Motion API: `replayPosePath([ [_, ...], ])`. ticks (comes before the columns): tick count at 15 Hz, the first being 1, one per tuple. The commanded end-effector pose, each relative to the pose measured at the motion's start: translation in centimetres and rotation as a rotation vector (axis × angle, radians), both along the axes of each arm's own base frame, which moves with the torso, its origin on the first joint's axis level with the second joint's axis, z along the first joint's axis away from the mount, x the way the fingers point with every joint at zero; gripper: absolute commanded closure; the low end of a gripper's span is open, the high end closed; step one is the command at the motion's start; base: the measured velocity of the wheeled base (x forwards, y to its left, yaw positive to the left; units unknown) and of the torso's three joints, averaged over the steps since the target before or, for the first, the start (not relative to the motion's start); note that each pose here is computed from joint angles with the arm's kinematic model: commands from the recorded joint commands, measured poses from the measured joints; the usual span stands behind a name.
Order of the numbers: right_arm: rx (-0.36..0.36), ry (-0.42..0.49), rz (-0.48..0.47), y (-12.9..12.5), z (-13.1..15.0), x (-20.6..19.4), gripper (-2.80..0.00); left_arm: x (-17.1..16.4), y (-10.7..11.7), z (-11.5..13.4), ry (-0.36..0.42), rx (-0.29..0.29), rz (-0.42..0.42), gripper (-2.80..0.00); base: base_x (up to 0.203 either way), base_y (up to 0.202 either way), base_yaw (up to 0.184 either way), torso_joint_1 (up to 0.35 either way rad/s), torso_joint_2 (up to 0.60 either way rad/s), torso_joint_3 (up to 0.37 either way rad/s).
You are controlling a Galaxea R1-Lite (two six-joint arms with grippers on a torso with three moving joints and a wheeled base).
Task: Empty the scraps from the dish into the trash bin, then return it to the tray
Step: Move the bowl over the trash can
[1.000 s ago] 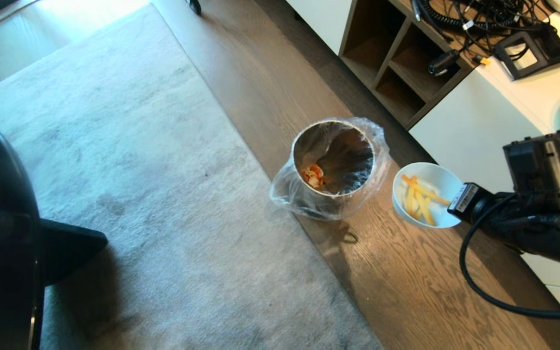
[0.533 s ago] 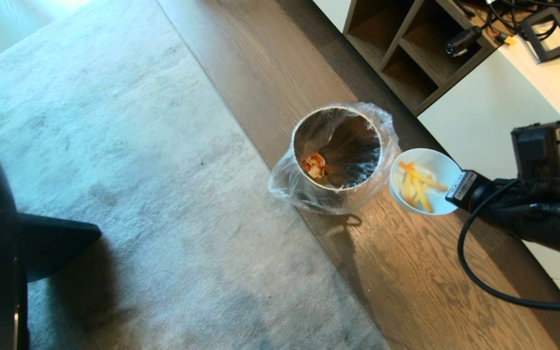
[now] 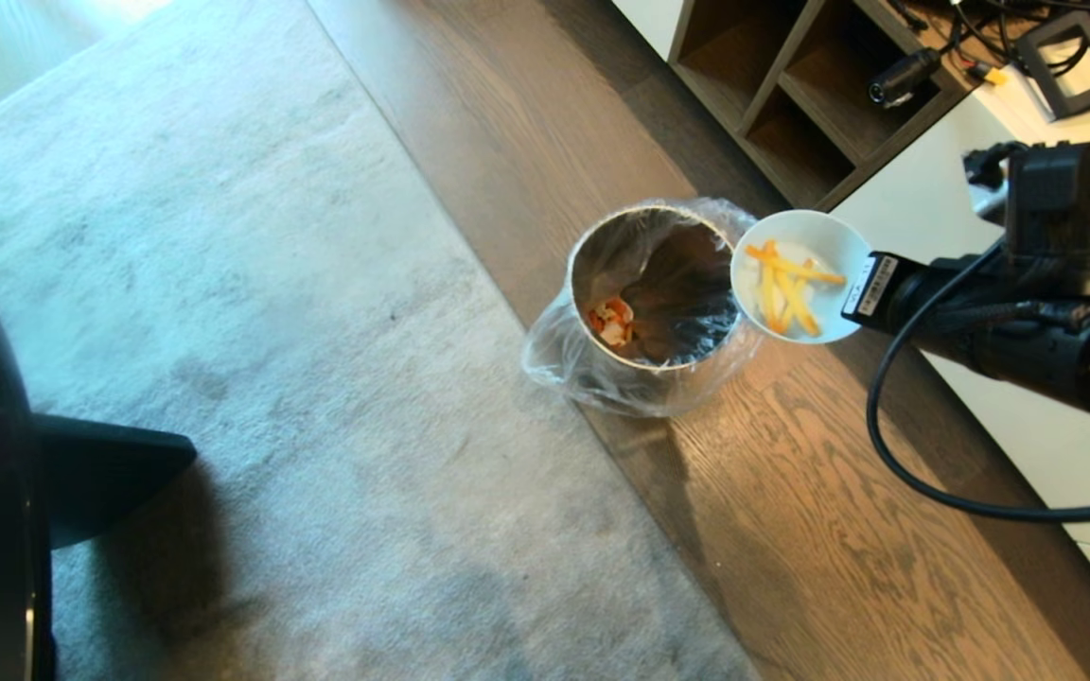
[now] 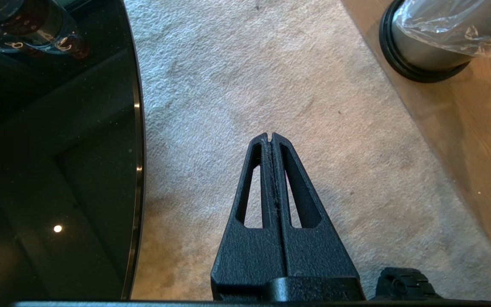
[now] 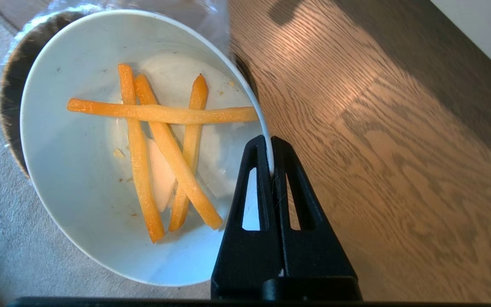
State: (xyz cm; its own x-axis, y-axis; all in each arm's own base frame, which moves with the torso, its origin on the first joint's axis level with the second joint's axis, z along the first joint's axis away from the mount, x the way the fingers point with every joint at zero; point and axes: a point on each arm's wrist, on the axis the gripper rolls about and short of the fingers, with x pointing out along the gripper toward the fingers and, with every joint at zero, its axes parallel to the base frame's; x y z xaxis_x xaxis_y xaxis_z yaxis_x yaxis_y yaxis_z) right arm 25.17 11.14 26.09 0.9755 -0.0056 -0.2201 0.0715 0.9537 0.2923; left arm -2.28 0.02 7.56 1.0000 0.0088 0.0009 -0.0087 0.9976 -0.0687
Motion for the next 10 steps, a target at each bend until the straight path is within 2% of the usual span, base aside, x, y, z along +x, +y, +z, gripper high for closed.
replayPosePath([
  [1, -0.066, -0.034, 0.048, 1.5, -0.2, 1.0, 0.00, 0.0, 0.0, 0.0, -0.001, 0.000, 0.000, 0.00, 0.000, 0.000, 0.000, 0.000, 0.00, 0.000],
  [5, -0.207, -0.134, 0.154, 4.5, -0.5, 1.3, 0.00, 0.0, 0.0, 0.0, -0.001, -0.001, 0.000, 0.00, 0.000, 0.000, 0.000, 0.000, 0.00, 0.000],
  [10, -0.405, -0.257, 0.165, 5.1, -2.7, 2.2, 0.00, 0.0, 0.0, 0.0, -0.001, -0.002, 0.000, 0.00, 0.000, 0.000, 0.000, 0.000, 0.00, 0.000],
])
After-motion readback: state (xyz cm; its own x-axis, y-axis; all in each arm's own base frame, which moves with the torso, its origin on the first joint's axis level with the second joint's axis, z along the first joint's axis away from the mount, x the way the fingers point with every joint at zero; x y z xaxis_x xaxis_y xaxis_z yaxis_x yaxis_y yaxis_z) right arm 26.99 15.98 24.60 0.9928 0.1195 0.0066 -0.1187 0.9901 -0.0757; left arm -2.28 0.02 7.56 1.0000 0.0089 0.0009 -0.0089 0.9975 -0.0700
